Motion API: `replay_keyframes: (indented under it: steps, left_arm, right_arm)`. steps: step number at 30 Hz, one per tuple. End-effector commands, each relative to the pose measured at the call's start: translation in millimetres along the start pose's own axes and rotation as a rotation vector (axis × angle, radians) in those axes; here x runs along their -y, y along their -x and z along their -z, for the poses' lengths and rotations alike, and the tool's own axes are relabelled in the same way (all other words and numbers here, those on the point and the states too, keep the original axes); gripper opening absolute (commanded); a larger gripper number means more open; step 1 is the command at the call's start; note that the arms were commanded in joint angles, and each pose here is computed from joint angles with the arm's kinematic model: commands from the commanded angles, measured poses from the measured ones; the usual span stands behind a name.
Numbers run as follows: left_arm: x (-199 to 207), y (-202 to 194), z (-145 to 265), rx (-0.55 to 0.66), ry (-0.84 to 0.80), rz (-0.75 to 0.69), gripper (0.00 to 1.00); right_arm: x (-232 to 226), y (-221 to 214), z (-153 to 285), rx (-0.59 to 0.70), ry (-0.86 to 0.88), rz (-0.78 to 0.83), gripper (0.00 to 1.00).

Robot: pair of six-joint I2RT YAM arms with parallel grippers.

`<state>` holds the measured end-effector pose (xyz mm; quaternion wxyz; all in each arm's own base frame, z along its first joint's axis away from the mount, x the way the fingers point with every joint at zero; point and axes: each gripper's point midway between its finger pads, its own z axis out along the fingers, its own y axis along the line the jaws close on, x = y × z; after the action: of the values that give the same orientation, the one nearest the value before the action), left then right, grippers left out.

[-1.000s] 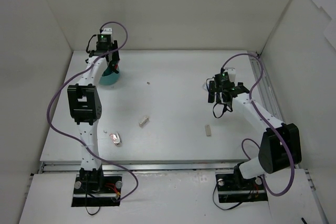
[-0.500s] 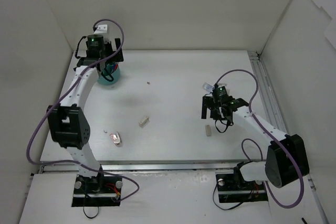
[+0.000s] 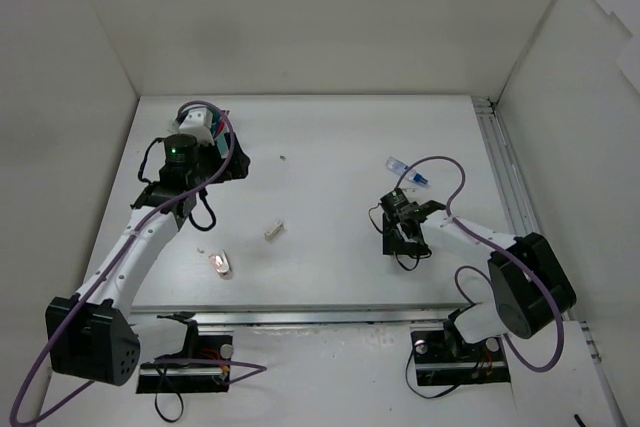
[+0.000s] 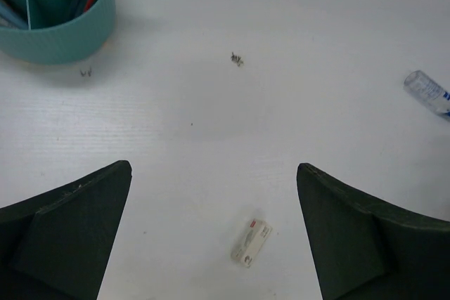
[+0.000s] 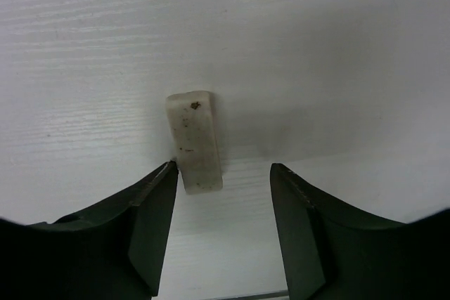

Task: Sort the stationery into containers
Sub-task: Pick up the stationery from the center of the board.

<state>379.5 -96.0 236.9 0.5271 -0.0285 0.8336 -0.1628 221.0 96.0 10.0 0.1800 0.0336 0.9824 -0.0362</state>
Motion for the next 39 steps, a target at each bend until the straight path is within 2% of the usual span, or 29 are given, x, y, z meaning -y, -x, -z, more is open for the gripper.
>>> replay_keyframes:
  steps: [1,5,7,9,10,14,18,21,24,28,30,35,39]
  left_arm:
    - [4,19,15,0.079,0.01,0.019,1.0]
    - [1,17,22,0.089,0.023,0.021,1.0]
    - [-2,14,23,0.086,0.034,0.02,1.0]
    - [-4,11,23,0.077,0.043,0.021,1.0]
    - [-5,11,23,0.078,0.048,0.019,1.0]
    - [-8,8,26,0.074,0.058,0.002,1.0]
    - [3,10,29,0.061,-0.003,-0.037,1.0]
    - [33,4,26,0.036,-0.177,-0.048,1.0]
    - [81,-8,30,-0.01,-0.468,-0.038,1.0]
    - [124,-25,28,-0.08,-0.689,-0.005,1.0]
    - [150,-25,33,-0.085,-0.783,-0.01,1.0]
    - [189,-30,26,-0.106,-0.82,0.019,1.0]
    - [198,-29,17,-0.089,-0.769,0.054,1.0]
  right_arm:
    - [-3,21,5,0.071,-0.035,-0.001,0.51]
    - [-4,20,5,0.061,-0.021,0.034,0.39]
    - [-7,19,6,0.054,-0.004,0.049,0.28]
    - [-13,17,6,0.042,0.031,0.077,0.22]
    - [-14,18,6,0.042,0.035,0.082,0.14]
    - [-27,18,9,0.028,0.118,0.133,0.02]
    - [-39,33,22,0.085,0.18,0.176,0.0]
    - [-56,57,46,0.206,0.264,0.238,0.0]
    - [-80,86,81,0.374,0.382,0.293,0.0]
    - [-116,116,126,0.59,0.558,0.354,0.0]
    - [-129,121,140,0.633,0.62,0.396,0.0]
    - [-160,141,158,0.691,0.687,0.428,0.0]
    - [-175,149,163,0.725,0.688,0.431,0.0]
